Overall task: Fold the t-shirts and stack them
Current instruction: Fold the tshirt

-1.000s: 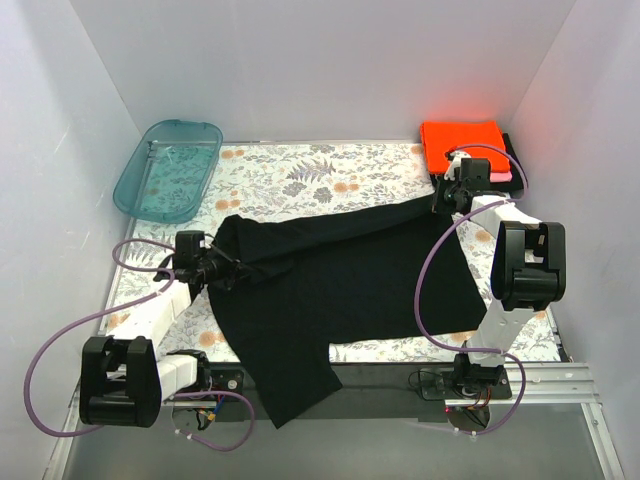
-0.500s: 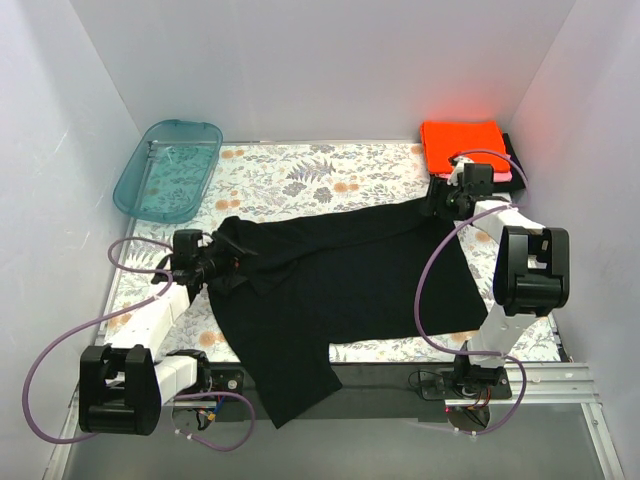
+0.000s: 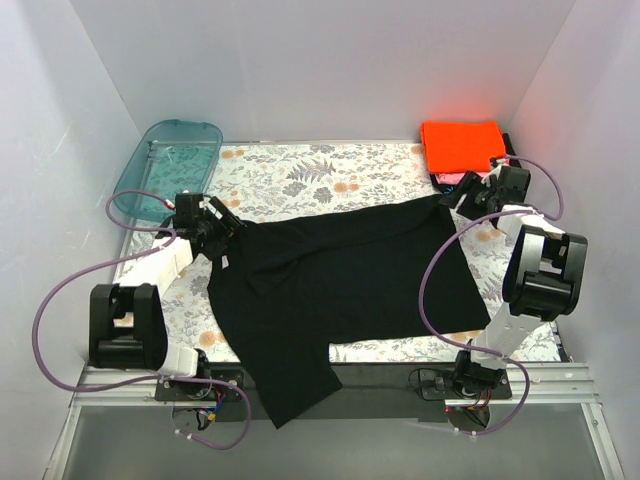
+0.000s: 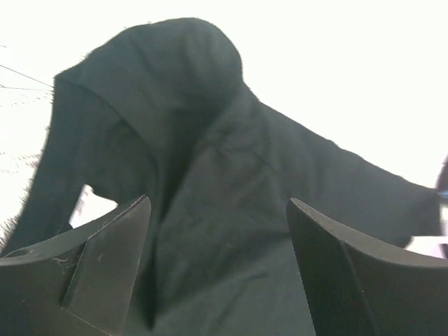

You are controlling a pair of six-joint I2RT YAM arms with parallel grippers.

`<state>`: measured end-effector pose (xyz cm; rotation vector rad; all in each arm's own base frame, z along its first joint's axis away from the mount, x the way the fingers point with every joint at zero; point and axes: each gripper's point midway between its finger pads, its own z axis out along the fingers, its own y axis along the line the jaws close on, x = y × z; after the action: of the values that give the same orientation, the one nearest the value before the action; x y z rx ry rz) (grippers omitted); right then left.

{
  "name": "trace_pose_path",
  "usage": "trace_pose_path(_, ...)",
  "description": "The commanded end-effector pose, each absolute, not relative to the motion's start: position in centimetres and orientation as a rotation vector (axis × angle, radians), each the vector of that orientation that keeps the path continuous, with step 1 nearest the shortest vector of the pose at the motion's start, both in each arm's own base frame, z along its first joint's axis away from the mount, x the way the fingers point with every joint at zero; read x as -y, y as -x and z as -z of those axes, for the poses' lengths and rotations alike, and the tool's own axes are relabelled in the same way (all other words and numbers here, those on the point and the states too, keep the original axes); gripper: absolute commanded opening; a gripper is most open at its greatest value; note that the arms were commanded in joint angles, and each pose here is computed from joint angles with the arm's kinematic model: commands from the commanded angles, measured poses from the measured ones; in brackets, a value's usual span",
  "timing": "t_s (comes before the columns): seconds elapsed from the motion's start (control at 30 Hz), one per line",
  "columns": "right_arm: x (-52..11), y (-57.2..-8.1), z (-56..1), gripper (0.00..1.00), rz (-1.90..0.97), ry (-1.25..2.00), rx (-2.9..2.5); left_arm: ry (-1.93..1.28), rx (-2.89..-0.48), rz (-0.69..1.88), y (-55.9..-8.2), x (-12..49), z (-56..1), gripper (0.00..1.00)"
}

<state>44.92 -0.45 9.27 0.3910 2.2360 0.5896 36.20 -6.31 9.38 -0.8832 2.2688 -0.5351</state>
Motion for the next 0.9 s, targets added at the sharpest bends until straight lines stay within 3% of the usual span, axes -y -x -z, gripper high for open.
trace_pose_path(0.0, -0.4, -44.7, -8.4, 0.72, -0.733, -0.485, -2.201, 0.770, -2.280, 0.510, -37.1, 6.1, -9.7, 0.78)
trace_pose_path(0.4, -0.8, -44.2, -9.2, 0.81, -0.909, -0.820, -1.959, 0.648, -2.235, 0.552, -34.2, 6.6, -10.3, 0.82)
trace_pose_path(0.7, 0.5, -43.3, -8.4, 0.75, -0.889, -1.088, -1.830, 0.623, -2.231, 0.550, -33.4, 6.6, -9.0, 0.83)
trace_pose_path(0.87, 0.3, -44.4, -9.6, 0.71, -0.888, -1.043, -1.805, 0.610, -2.221, 0.553, -33.7, 6.7, -9.4, 0.83)
